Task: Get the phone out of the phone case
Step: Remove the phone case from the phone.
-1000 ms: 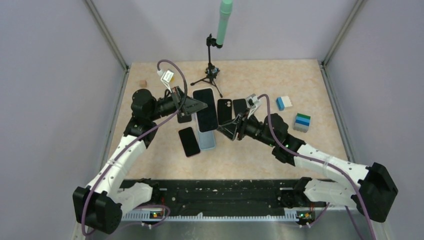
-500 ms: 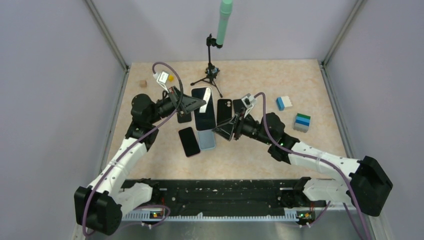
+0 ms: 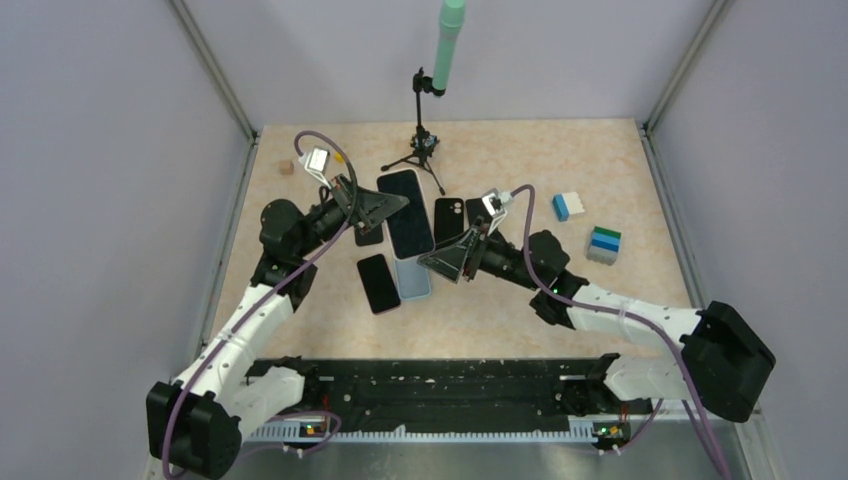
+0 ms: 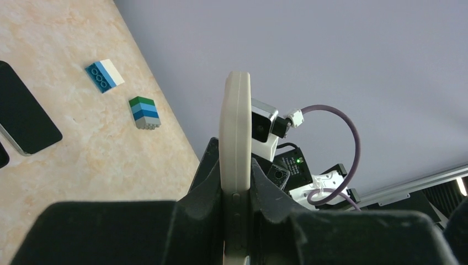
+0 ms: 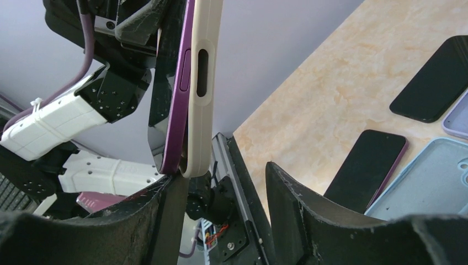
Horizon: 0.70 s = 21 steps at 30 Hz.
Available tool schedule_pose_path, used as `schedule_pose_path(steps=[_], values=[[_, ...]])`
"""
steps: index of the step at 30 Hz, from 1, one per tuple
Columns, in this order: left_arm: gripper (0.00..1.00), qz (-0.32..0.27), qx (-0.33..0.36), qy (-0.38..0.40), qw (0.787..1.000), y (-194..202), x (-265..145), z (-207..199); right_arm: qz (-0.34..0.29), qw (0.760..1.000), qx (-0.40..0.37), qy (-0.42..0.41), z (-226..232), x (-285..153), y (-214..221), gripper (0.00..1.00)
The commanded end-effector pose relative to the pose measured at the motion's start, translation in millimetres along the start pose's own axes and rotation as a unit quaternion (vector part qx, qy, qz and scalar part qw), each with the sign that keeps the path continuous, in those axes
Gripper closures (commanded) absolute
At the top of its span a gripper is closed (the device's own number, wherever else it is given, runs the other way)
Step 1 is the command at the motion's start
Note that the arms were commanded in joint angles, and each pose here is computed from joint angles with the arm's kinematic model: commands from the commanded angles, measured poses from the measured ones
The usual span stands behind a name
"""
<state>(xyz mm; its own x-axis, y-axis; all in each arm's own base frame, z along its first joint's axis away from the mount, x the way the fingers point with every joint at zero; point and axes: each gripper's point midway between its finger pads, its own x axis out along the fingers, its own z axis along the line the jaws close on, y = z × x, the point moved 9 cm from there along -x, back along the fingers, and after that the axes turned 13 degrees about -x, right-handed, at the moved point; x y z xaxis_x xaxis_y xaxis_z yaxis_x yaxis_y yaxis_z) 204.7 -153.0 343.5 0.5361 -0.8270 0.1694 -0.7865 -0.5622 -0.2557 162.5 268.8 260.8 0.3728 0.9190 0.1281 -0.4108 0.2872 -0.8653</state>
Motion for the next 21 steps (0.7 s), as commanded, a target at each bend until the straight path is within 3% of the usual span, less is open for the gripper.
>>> schedule_pose_path(steps=[1, 11, 21], values=[[1.00, 0.022, 0.008, 0.066, 0.998, 9, -5, -30, -0.059, 0.998, 0.000, -0.001, 2, 2, -15, 0.48], [1.00, -0.014, -0.025, 0.057, 0.998, 4, -3, -31, -0.088, 0.996, 0.003, -0.033, 12, -11, -17, 0.29], [1.00, -0.041, -0.050, 0.043, 0.997, 0, -1, -27, -0.101, 0.990, -0.012, -0.096, 25, -14, -20, 0.29]])
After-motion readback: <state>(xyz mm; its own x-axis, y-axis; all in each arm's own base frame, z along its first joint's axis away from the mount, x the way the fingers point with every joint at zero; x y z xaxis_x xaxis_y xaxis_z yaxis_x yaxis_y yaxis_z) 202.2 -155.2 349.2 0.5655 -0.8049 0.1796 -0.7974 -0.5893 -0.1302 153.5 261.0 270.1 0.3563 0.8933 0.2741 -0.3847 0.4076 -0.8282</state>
